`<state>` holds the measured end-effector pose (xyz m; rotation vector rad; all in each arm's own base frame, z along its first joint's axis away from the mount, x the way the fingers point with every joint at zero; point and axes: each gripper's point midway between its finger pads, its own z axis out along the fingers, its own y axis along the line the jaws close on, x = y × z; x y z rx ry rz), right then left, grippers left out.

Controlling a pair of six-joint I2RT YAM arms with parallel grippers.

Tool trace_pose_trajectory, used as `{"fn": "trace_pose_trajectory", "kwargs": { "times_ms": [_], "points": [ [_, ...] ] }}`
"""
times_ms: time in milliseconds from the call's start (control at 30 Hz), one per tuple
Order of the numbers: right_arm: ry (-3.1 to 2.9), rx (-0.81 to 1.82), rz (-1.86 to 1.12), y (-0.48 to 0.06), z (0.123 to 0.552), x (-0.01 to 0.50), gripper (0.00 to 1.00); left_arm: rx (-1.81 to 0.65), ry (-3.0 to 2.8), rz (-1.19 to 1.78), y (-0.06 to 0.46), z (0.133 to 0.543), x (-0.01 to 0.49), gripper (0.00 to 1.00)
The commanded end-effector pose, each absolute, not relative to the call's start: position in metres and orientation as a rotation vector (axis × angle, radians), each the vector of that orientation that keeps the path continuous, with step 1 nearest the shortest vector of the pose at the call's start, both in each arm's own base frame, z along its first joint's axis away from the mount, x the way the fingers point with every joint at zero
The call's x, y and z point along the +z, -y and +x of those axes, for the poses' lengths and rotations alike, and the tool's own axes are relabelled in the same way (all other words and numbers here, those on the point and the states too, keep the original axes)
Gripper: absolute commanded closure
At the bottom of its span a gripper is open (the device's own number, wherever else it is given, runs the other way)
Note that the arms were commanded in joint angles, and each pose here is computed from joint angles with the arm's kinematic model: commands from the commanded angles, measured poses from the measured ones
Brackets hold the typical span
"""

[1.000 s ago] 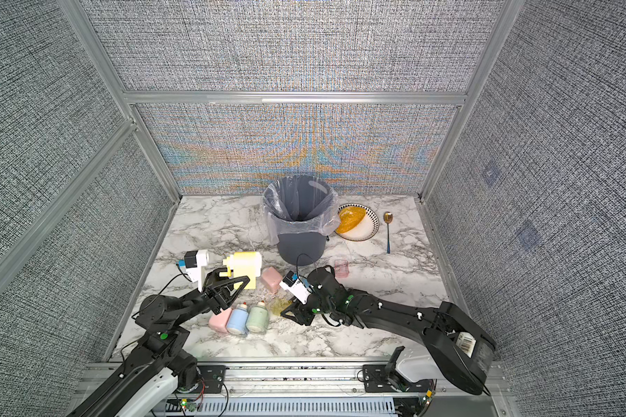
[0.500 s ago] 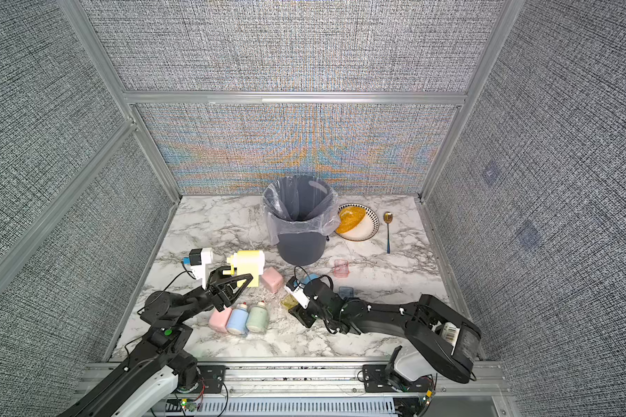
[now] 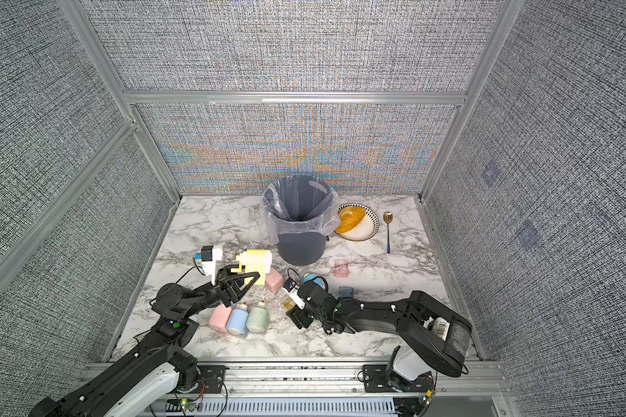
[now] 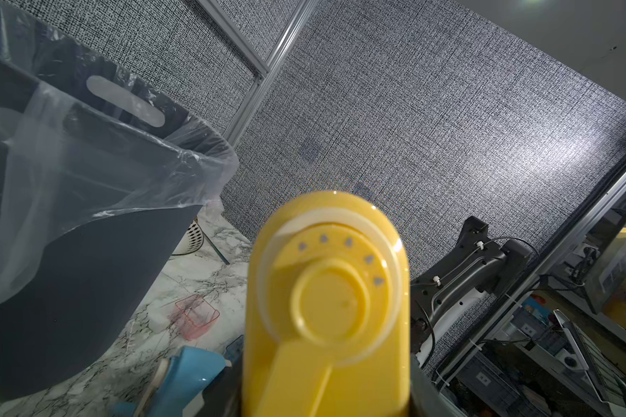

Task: Take out the pencil sharpener tray and clean the shavings
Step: Place the container at the center of the board, then place the pencil sharpener at the center of the board.

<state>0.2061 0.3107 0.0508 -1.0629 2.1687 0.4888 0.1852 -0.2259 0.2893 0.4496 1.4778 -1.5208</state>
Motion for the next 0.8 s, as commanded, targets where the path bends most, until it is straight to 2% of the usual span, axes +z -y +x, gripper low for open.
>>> {"fn": "trace_pose_trajectory", "kwargs": {
  "times_ms": [0, 167, 533, 767],
  "points": [
    [-2.174, 0.518, -1.048, -0.31, 0.202, 0.063, 0.2, -1.513, -1.404, 0.502, 0.226, 0.18, 0.301, 0.94],
    [-2.105, 0.657, -1.001, -0.314, 0.195, 0.119, 0.14, -1.535, -1.426, 0.53, 0.23, 0.177, 0.294, 0.94],
    [-1.801, 1.203, -1.011, -0.302, 0.181, 0.271, 0.14, -1.632, -1.469, 0.684, 0.26, 0.161, 0.284, 0.93],
    [-1.657, 1.417, -1.069, -0.298, 0.171, 0.322, 0.14, -1.683, -1.464, 0.775, 0.27, 0.147, 0.285, 0.93]
  ]
}}
